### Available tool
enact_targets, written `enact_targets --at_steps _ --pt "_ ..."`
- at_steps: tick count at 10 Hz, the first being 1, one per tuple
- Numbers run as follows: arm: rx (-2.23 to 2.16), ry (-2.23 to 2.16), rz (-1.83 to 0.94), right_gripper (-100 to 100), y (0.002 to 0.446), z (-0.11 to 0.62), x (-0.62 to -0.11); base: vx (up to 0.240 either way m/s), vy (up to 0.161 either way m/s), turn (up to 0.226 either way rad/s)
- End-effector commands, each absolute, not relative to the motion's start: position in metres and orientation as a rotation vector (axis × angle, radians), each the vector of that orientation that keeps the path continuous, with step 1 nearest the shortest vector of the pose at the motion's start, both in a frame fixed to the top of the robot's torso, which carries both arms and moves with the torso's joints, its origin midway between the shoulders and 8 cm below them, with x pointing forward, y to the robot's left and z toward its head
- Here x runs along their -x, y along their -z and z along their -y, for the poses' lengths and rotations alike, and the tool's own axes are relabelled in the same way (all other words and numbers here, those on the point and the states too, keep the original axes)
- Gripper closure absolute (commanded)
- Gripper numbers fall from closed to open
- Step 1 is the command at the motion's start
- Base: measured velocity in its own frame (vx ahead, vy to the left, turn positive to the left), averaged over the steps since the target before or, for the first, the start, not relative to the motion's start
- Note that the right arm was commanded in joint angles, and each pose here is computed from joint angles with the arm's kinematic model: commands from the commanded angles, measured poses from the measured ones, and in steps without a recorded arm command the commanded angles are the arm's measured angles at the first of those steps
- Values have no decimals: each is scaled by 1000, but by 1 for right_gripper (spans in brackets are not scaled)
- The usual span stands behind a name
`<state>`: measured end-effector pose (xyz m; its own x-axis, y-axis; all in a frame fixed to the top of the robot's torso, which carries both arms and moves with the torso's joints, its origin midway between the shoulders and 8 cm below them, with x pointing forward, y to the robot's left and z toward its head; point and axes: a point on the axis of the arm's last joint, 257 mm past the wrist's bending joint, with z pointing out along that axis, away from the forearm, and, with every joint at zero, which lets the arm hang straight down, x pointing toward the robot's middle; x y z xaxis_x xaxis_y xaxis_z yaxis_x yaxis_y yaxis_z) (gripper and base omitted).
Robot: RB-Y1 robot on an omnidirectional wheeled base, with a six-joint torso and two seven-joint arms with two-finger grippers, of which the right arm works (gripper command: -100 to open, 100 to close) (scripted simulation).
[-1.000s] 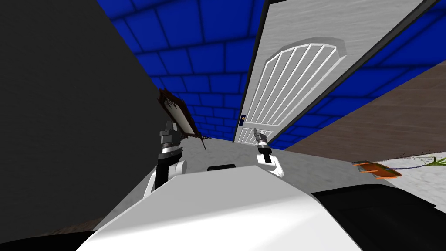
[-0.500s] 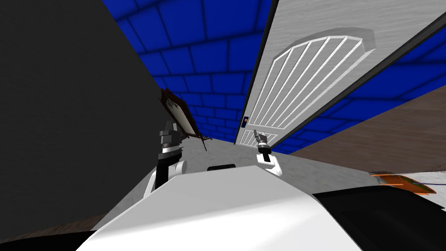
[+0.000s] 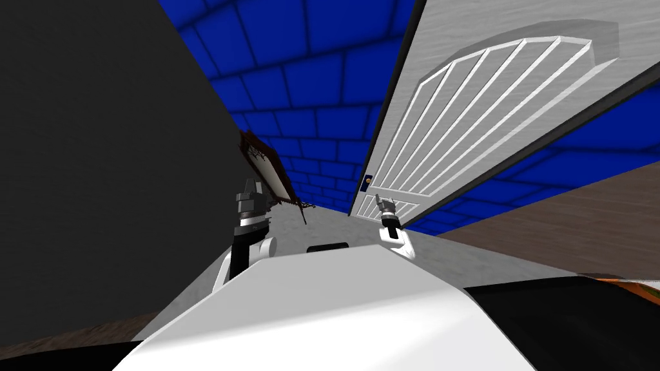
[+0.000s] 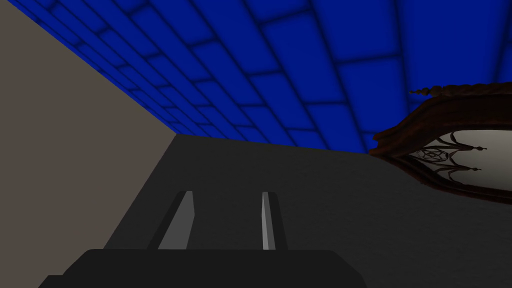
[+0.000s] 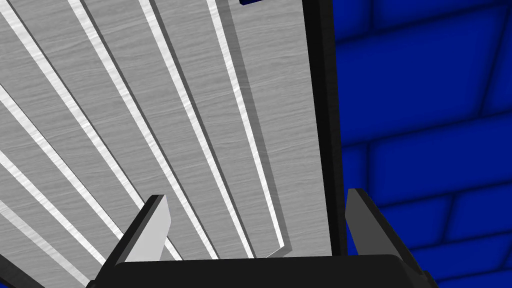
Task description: Pull the door open
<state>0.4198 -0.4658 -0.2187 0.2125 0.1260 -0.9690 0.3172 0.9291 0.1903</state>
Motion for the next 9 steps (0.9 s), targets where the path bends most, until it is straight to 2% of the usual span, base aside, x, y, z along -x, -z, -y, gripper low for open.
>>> enact_targets --at_steps 1,9 --pt "-378 195 -1395 -100 232 473 -419 117 -30 144" --pt "-363 343 -1518 -100 286 484 -417 131 -45 76"
